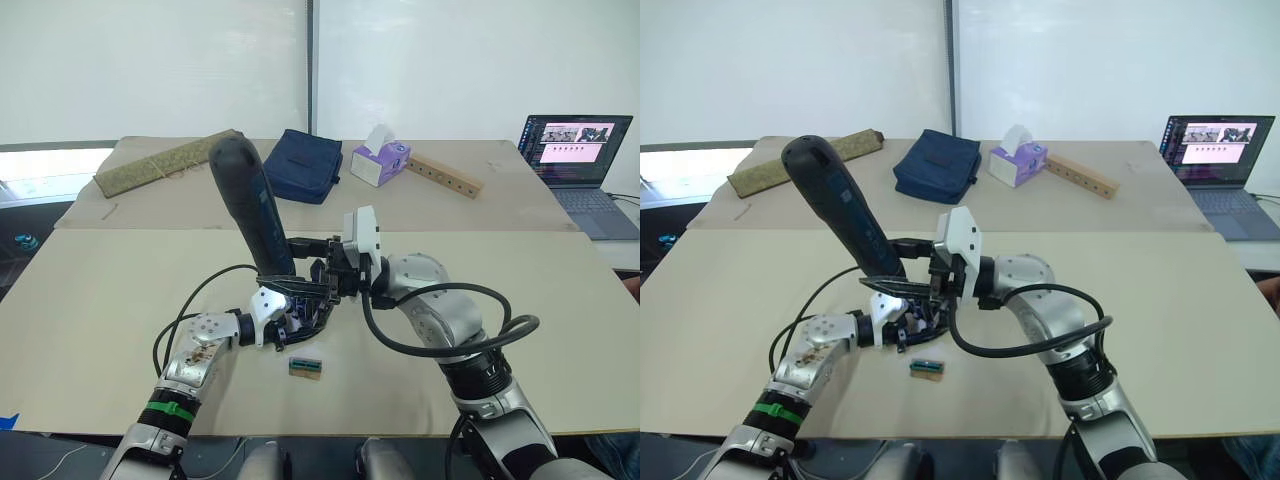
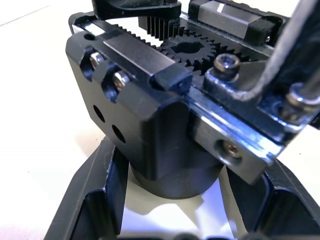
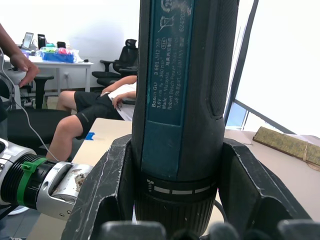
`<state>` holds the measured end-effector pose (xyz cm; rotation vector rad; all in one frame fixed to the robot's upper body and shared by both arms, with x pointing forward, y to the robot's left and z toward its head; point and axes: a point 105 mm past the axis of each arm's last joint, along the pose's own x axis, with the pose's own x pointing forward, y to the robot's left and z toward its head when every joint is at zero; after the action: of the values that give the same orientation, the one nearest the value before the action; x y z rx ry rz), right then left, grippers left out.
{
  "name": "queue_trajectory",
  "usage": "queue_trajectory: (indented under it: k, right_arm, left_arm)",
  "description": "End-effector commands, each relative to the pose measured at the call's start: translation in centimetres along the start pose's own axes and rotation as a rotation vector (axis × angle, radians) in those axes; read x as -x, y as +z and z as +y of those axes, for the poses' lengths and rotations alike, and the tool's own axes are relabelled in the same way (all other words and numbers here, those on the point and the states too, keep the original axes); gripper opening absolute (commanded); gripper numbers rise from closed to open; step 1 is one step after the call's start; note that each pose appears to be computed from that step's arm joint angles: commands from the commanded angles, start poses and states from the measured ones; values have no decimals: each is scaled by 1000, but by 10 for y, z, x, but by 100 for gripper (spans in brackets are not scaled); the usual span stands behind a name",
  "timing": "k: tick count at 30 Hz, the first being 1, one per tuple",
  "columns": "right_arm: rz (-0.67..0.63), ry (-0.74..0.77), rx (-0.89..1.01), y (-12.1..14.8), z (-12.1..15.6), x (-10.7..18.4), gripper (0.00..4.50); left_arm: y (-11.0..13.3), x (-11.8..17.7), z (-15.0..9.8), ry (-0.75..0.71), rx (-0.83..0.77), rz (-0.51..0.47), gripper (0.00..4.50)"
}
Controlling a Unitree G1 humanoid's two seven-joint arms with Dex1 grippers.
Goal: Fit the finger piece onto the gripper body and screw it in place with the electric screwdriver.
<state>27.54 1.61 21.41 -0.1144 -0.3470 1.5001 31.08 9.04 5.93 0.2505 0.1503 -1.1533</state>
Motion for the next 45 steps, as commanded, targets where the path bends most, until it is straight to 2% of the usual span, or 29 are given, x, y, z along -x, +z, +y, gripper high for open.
queue_trajectory:
  k: [1, 7, 17, 22, 24, 29, 32, 40, 45]
  right_arm:
    - [81, -22, -65, -23, -2, 7, 192]
    - [67, -18, -54, -15, -5, 10, 192]
    - [131, -59, -98, -37, -7, 17, 192]
    - [135, -62, -99, -39, -6, 19, 192]
    - [99, -49, -84, -30, -6, 18, 192]
    - [-108, 21, 20, 27, -4, 13, 192]
    - [-148, 64, 60, 50, -2, 15, 192]
    - [-141, 150, 86, 67, 6, 23, 192]
    - [-163, 190, 75, 79, 13, 27, 192]
  left_arm:
    - [-16, 2, -10, -33, 38, 47, 230]
    - [-18, 2, -10, -32, 41, 48, 230]
    - [-20, 0, -9, -27, 41, 46, 230]
    - [-23, 1, -9, -26, 43, 48, 230]
    - [-23, 1, -9, -27, 44, 49, 230]
    - [-25, 2, -8, -15, 44, 54, 230]
    - [-26, 2, -5, -2, 43, 58, 230]
    - [-23, 0, 0, 27, 45, 56, 230]
    - [-24, 0, 2, 54, 100, 52, 230]
